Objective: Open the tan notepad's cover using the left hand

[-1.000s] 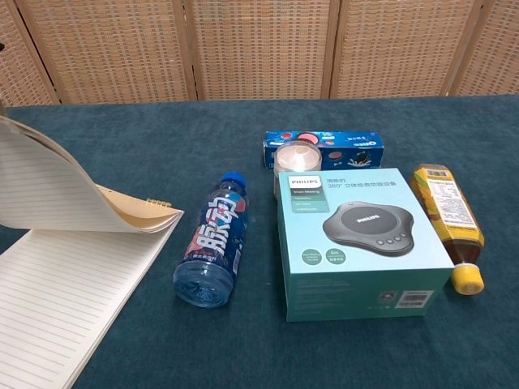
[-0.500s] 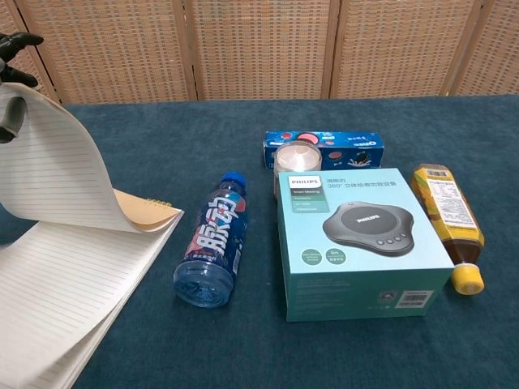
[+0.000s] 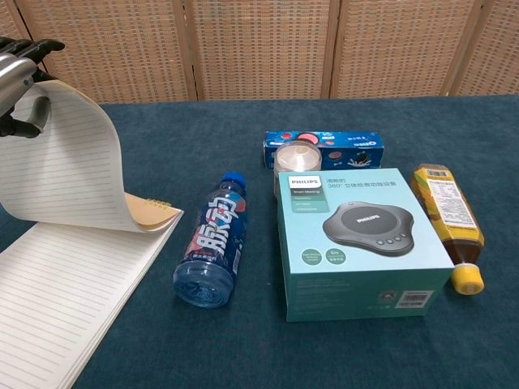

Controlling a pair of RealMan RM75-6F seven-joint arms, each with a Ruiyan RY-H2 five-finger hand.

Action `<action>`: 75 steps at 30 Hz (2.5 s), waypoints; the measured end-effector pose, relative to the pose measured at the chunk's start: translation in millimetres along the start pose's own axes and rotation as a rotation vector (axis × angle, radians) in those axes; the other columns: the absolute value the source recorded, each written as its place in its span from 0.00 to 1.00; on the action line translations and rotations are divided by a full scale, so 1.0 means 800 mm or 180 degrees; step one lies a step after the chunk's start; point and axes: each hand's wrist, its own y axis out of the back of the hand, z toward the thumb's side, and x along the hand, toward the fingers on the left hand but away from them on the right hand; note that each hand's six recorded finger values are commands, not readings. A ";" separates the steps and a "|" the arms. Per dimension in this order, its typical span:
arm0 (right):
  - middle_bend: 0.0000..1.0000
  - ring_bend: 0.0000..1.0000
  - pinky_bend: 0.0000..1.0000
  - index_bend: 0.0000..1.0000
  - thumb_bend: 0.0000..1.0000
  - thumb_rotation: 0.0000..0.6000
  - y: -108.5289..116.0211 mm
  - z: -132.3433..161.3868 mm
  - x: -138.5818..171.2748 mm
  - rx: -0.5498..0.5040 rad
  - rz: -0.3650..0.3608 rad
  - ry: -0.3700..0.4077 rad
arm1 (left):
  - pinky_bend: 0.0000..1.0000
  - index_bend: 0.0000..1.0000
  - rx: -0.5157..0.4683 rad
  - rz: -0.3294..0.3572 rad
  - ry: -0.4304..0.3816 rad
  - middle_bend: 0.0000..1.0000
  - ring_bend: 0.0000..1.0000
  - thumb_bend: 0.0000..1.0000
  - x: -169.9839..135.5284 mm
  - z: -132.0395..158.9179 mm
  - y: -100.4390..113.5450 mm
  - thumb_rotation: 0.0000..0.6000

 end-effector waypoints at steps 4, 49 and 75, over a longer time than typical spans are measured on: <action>0.00 0.00 0.00 0.03 0.05 1.00 0.000 0.000 0.000 -0.0001 0.0005 0.0000 | 0.00 0.80 0.0009 0.0023 0.0021 0.00 0.00 0.72 0.014 0.002 0.003 1.00; 0.00 0.00 0.00 0.03 0.05 1.00 -0.003 0.001 -0.002 -0.0194 0.0064 -0.0023 | 0.00 0.80 0.0315 0.0371 -0.0176 0.00 0.00 0.69 0.151 0.060 0.013 1.00; 0.00 0.00 0.00 0.03 0.05 1.00 -0.002 -0.001 -0.004 -0.0281 0.0063 -0.0028 | 0.00 0.55 0.0338 0.0664 -0.0247 0.00 0.00 0.40 0.172 0.100 0.018 1.00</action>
